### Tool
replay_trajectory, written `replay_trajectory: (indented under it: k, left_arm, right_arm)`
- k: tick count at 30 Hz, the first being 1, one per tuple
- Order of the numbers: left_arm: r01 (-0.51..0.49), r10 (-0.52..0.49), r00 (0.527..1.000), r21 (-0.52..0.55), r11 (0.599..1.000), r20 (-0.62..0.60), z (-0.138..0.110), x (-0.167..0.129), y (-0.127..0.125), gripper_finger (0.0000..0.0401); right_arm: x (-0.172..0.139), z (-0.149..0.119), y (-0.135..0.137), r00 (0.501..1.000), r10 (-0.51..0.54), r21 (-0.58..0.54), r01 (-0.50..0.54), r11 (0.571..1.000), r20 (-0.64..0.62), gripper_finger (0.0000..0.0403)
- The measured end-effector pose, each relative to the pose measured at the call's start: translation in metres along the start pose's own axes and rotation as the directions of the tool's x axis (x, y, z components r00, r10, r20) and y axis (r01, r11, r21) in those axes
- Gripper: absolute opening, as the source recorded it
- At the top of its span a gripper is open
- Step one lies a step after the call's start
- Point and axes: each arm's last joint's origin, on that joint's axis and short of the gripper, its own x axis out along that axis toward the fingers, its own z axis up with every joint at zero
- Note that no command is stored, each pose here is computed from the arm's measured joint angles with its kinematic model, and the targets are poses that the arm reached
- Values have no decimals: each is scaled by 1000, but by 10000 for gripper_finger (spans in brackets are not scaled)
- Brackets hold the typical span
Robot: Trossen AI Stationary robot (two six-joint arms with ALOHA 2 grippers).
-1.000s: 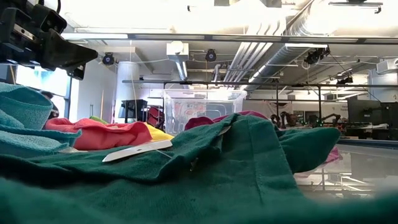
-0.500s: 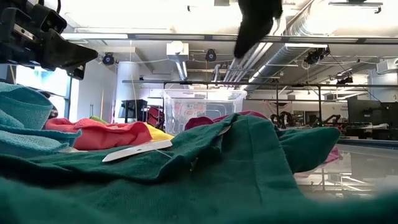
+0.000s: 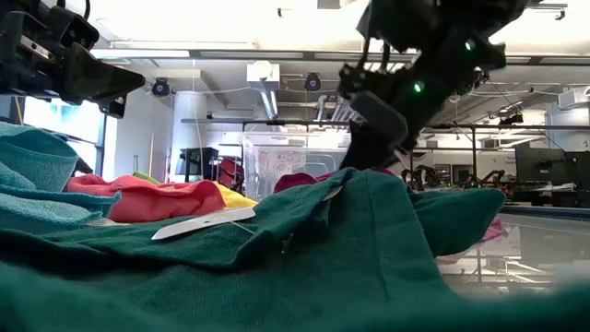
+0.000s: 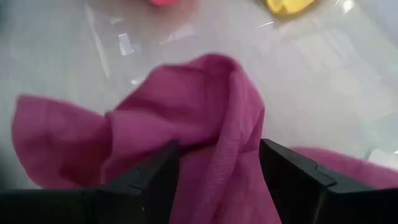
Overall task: Sort towels by color in basket
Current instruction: Put the purple microfiber cloth into the bottom transparent bin
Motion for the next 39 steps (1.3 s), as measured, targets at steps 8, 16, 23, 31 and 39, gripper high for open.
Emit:
replay_trajectory:
  k: [8, 16, 23, 31, 39]
  left_arm:
    - [0, 0, 1000, 0, 1000, 0, 0, 0, 0, 0]
    - [-7, 7, 1000, -61, 998, 9, 1, 0, 0, 0]
    - [1, 4, 999, -112, 994, 37, 4, 1, 0, 0]
    - [24, -17, 999, -130, 991, 49, 5, 1, -2, 0]
    - [25, -17, 998, -135, 990, 55, 6, 1, -2, 0]
  right_arm:
    - [6, -31, -9, 997, 45, -12, -46, 999, -68, 217]
    - [18, -62, -14, 1000, -16, 29, 16, 999, -14, 145]
    - [20, -65, -1, 965, -88, 77, 70, 995, 248, 24]
    - [-47, -5, 39, 858, -75, -32, 106, 994, 509, 40]
    - [-195, 41, 62, 868, -27, -191, 139, 972, 497, 20]
